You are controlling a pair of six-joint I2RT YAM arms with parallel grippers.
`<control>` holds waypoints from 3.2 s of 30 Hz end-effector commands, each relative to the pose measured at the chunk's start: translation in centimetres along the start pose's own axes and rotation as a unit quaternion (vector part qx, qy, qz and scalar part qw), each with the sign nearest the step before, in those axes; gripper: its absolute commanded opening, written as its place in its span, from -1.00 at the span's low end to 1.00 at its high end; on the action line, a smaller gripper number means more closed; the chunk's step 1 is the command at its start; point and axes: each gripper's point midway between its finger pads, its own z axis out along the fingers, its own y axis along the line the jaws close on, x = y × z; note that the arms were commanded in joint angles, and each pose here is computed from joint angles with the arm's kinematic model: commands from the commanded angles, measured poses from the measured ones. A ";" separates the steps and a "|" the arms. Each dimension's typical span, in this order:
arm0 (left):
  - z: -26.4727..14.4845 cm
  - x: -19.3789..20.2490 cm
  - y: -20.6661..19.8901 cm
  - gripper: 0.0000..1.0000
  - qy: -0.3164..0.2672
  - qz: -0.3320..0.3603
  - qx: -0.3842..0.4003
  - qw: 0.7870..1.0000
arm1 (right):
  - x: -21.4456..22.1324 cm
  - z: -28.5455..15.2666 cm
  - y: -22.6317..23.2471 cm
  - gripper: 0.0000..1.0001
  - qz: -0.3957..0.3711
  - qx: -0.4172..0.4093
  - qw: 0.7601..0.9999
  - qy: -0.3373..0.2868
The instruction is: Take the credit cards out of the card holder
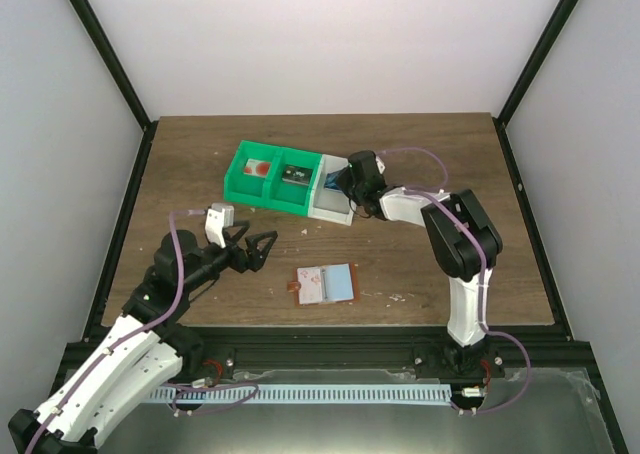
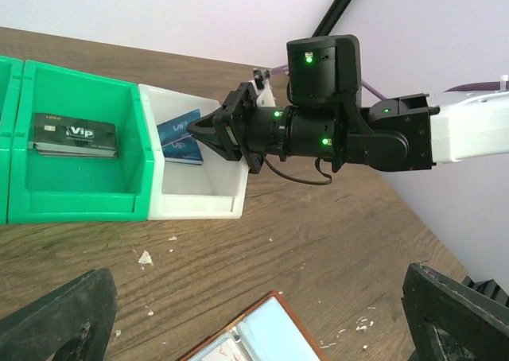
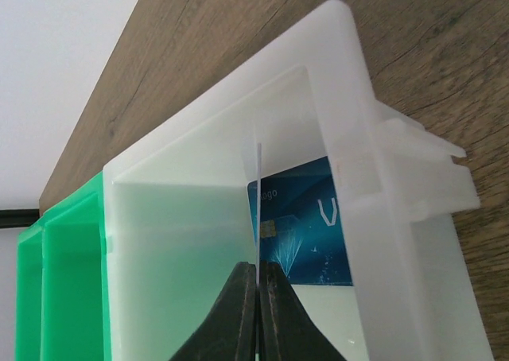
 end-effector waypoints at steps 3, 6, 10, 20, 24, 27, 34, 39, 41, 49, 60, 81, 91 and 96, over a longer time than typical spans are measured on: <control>-0.2 -0.2 -0.2 1.00 -0.006 0.010 0.003 1.000 | -1.0 0.8 1.9 -0.97 0.003 -0.013 1.000 -0.027; -0.2 -0.1 -0.3 1.00 -0.005 0.011 0.002 1.000 | -1.0 1.0 1.6 -0.87 0.006 -0.005 1.000 -0.030; -0.2 -0.1 -0.3 1.00 -0.004 0.013 0.002 1.000 | -1.2 1.1 1.6 -0.77 0.006 0.001 0.999 -0.032; -0.2 0.0 -0.4 1.00 -0.002 0.015 0.003 1.000 | -1.8 0.6 1.8 -0.47 0.002 0.014 0.999 -0.040; -0.2 0.0 -0.4 1.00 -0.002 0.015 0.002 1.000 | -2.0 0.4 2.1 -0.35 -0.002 0.016 0.999 -0.041; -0.2 0.0 -0.4 1.00 -0.003 0.015 0.002 1.000 | -2.1 0.2 2.2 -0.29 -0.003 0.019 0.999 -0.042; -0.2 0.0 -0.4 1.00 -0.003 0.015 0.002 1.000 | -2.6 -0.4 2.5 -0.17 -0.001 0.026 0.998 -0.049; -0.2 0.0 -0.4 1.00 -0.002 0.015 0.002 1.000 | -3.1 -0.9 3.2 -0.14 -0.004 0.022 0.998 -0.052; -0.2 0.0 -0.4 1.00 -0.002 0.016 0.002 1.000 | -3.4 -1.2 3.6 -0.13 -0.006 0.021 0.998 -0.056; -0.1 0.0 -0.2 1.00 -0.002 0.014 -0.002 1.000 | -3.9 -2.3 4.6 -0.11 -0.009 0.013 0.998 -0.061; -0.4 -0.4 1.0 1.00 -0.007 0.005 -0.041 0.999 | -2.9 -4.7 6.8 -0.10 -0.072 -0.025 0.997 -0.016; 2.5 3.2 2.0 0.82 0.082 -0.071 -0.048 0.993 | 5.0 -15.7 0.4 -0.02 -0.247 -0.054 0.962 0.105; 5.3 9.0 3.3 0.53 0.161 -0.170 -0.040 0.972 | 11.5 -17.7 -1.6 -0.03 -0.264 -0.118 0.938 0.190; 5.9 10.1 4.1 0.39 0.156 -0.196 -0.046 0.967 | 14.1 -18.3 -2.1 -0.11 -0.283 -0.124 0.930 0.200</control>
